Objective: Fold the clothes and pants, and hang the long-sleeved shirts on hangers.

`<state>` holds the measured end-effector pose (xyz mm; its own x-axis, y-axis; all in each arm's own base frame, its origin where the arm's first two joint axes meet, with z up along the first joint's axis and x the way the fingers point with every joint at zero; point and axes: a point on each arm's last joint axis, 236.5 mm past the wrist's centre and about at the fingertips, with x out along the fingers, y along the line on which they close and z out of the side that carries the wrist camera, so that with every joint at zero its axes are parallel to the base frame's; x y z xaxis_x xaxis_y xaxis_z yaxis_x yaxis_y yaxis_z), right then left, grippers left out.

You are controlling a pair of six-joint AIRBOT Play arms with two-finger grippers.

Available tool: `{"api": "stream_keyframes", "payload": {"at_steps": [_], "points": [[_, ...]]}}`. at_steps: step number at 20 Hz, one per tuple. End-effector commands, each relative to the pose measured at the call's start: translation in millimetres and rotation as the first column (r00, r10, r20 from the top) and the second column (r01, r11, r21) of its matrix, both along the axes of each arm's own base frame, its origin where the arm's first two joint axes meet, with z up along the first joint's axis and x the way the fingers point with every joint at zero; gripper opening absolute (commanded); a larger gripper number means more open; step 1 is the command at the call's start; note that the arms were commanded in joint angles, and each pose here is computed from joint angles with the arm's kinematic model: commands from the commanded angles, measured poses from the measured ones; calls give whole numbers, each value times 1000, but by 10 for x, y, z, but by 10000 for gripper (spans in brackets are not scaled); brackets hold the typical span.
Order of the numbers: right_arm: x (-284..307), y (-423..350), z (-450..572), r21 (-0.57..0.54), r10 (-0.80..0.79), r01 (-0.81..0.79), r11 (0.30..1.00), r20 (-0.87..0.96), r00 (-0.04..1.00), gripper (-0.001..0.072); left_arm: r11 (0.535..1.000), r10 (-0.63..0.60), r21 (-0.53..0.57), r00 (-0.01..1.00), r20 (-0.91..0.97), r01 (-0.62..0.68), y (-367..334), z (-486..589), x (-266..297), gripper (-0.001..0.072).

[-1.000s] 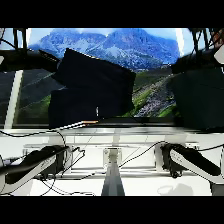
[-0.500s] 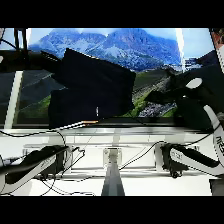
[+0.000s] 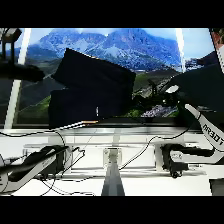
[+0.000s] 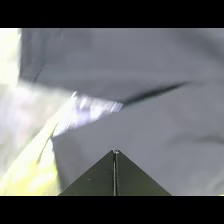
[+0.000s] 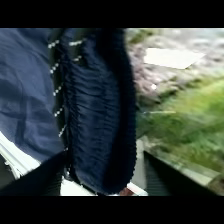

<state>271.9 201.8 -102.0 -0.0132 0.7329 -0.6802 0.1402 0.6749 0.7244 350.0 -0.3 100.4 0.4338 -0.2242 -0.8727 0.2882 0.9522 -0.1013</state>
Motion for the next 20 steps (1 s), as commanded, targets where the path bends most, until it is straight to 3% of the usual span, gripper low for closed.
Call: {"api": "stream_keyframes", "payload": {"at_steps": [1, 3, 4, 5, 6, 11, 16, 19, 20], "points": [[9, 125, 0, 19, -10, 10, 1000, 0, 1000, 360, 990, 138, -8, 978, -158, -141, 466, -390, -356, 12], [132, 102, -5, 5, -31, 30, 1000, 49, 998, 173, 976, 201, -34, 951, -235, -215, 606, -655, -555, 58], [216, 100, 27, 2, -27, 27, 1000, 86, 996, 131, 968, 223, -54, 939, -263, -245, 626, -761, -631, 251], [332, 113, 102, 5, -17, 17, 1000, 132, 991, 76, 958, 241, -82, 928, -285, -274, 621, -858, -685, 392], [478, 126, 202, 5, -5, 4, 1000, 190, 982, 32, 950, 250, -107, 920, -300, -293, 595, -930, -720, 415], [1583, -33, 853, -41, -110, 151, 988, 508, 854, 32, 940, 242, -129, 885, -398, -315, 468, -1271, -986, 415], [1767, -78, 1008, -49, -122, 180, 982, 560, 819, 32, 921, 185, -195, 820, -541, -336, 113, -1719, -1456, 419], [1749, -119, 951, -90, -83, 163, 983, 569, 818, 32, 848, 124, -377, 831, -543, -373, -369, -1816, -1480, 424], [1748, -126, 944, -96, -78, 160, 982, 571, 817, 32, 815, 123, -425, 835, -537, -394, -504, -1849, -1469, 492]]}}
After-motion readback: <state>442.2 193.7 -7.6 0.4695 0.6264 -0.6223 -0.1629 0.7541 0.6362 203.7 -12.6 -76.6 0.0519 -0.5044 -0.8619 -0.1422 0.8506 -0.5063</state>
